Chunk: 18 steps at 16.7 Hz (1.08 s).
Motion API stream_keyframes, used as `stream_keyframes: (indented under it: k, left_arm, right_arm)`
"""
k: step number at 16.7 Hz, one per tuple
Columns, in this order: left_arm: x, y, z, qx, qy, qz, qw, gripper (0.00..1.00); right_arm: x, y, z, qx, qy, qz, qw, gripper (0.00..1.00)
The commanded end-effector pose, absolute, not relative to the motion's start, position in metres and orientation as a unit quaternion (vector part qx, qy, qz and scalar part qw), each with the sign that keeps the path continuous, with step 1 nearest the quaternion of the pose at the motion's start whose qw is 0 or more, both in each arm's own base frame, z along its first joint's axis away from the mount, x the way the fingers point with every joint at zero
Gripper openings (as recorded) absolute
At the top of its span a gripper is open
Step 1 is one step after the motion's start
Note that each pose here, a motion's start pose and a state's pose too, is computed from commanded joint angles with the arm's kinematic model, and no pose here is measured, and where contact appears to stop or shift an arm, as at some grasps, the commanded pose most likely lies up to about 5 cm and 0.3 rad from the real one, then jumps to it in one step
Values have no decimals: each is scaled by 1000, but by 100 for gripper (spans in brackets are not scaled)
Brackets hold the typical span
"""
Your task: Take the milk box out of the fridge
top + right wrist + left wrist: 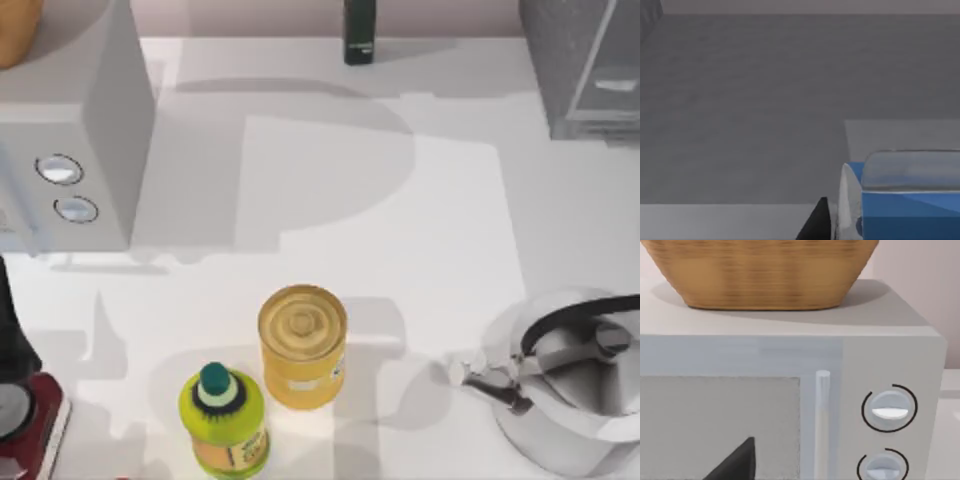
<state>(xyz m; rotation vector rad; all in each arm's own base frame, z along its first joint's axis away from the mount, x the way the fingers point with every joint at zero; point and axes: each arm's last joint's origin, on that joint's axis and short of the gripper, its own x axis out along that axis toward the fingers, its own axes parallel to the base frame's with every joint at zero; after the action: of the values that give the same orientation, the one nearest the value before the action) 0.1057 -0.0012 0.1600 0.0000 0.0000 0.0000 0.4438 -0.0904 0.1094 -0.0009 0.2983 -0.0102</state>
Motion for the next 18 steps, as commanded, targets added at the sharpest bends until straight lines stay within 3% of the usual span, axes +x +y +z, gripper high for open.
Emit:
stream_keyframes:
  k: [11, 18]
  left_arm:
    - [106, -1, 160, 0, 0, 0, 1000, 100]
    - [106, -1, 160, 0, 0, 0, 1000, 100]
  right_arm:
    - [443, -90, 112, 2, 155, -4, 988, 0]
    - [444, -91, 151, 1, 150, -6, 989, 0]
